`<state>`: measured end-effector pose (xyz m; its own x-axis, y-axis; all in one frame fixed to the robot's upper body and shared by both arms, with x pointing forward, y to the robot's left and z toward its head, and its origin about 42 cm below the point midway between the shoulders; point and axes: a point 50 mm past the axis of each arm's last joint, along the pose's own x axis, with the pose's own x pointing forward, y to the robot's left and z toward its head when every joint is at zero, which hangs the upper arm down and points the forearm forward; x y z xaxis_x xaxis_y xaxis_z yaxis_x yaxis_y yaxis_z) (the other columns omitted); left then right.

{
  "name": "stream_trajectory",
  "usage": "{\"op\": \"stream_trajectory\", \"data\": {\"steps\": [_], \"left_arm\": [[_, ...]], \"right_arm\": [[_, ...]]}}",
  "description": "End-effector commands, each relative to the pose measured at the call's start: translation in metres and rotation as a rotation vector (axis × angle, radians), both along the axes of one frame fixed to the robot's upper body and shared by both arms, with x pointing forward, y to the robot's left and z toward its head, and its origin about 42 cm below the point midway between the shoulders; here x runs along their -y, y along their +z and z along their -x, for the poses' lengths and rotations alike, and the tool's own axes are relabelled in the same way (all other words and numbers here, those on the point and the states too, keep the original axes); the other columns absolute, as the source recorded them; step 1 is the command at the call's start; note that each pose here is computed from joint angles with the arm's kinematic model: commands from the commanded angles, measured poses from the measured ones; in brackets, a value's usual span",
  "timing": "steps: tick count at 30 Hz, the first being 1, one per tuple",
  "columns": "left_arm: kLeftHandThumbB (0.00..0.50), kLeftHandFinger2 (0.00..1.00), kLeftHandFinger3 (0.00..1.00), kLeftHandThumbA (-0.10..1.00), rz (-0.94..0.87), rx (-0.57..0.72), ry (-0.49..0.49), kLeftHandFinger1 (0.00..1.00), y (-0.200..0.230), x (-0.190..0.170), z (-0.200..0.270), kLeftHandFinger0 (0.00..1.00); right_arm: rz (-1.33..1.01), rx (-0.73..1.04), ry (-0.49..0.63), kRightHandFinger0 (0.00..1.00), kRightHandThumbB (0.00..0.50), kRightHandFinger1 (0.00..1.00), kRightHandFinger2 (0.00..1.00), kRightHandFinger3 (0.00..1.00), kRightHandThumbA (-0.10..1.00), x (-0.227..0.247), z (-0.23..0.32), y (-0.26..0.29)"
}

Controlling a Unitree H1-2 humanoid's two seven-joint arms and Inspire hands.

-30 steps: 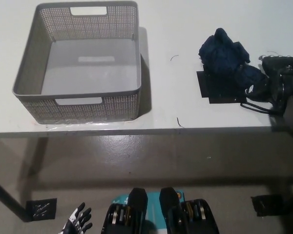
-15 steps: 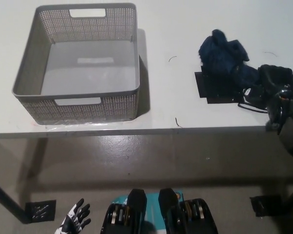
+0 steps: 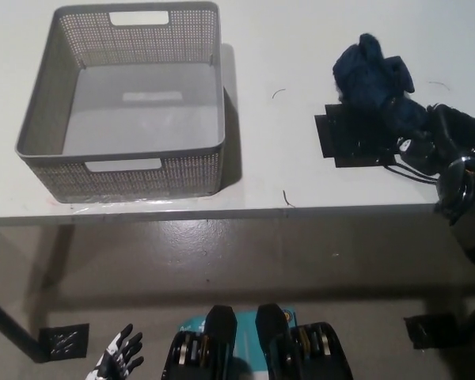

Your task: Use the right hand to pick up a umbrella on the right side and place it into a container on the lft side

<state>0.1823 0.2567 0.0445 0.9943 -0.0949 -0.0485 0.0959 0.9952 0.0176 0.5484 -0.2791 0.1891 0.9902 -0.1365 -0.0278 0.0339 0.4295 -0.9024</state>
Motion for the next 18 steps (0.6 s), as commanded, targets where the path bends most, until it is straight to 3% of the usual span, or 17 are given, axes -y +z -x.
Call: {"op": "stream_trajectory", "data": {"steps": [1, 3, 5, 7, 9, 10, 11, 14, 18], "left_arm": [[0.232, 1.0, 1.0, 1.0, -0.004, 0.034, -0.006, 1.0, 0.005, -0.006, 0.001, 1.0], [0.234, 1.0, 1.0, 1.0, -0.011, 0.033, -0.009, 1.0, 0.005, -0.007, 0.0, 1.0], [0.222, 1.0, 1.0, 1.0, -0.021, 0.036, -0.01, 1.0, 0.004, -0.007, -0.001, 1.0], [0.214, 1.0, 1.0, 1.0, -0.02, 0.036, -0.01, 1.0, 0.004, -0.006, 0.0, 1.0], [0.214, 1.0, 1.0, 1.0, -0.018, 0.031, -0.012, 1.0, 0.004, -0.006, 0.002, 1.0], [0.215, 1.0, 1.0, 1.0, -0.021, 0.029, -0.012, 1.0, 0.004, -0.006, 0.002, 1.0], [0.223, 1.0, 1.0, 1.0, -0.021, 0.027, -0.013, 1.0, 0.003, -0.007, 0.003, 1.0], [0.225, 1.0, 1.0, 1.0, -0.022, 0.022, -0.017, 1.0, 0.002, -0.008, 0.003, 1.0], [0.217, 1.0, 1.0, 1.0, -0.033, 0.025, -0.014, 1.0, 0.002, -0.008, 0.003, 1.0]], "right_arm": [[-0.216, 0.192, 0.134, 0.0, 0.159, 0.3, 0.92, 0.84, -0.1, -0.049, -0.032, 0.081], [-0.284, 0.239, 0.166, 0.0, 0.163, 0.36, 0.87, 0.79, -0.1, -0.069, -0.038, 0.105], [-0.345, 0.338, 0.255, 0.0, 0.134, 0.38, 0.84, 0.89, -0.1, -0.107, -0.043, 0.144], [-0.35, 0.405, 0.319, 0.0, 0.159, 0.38, 0.81, 0.92, -0.1, -0.132, -0.041, 0.165], [-0.377, 0.447, 0.373, 0.0, 0.185, 0.39, 0.78, 0.87, -0.1, -0.16, -0.037, 0.184], [-0.401, 0.461, 0.413, 0.0, 0.153, 0.39, 0.77, 0.86, -0.1, -0.168, -0.035, 0.189], [-0.413, 0.467, 0.439, 0.0, 0.156, 0.39, 0.77, 0.85, -0.1, -0.176, -0.033, 0.194], [-0.426, 0.461, 0.476, 0.0, 0.128, 0.38, 0.74, 0.81, -0.1, -0.198, -0.027, 0.21], [-0.453, 0.464, 0.53, 0.0, 0.138, 0.31, 0.7, 0.84, -0.1, -0.229, -0.017, 0.235]]}}
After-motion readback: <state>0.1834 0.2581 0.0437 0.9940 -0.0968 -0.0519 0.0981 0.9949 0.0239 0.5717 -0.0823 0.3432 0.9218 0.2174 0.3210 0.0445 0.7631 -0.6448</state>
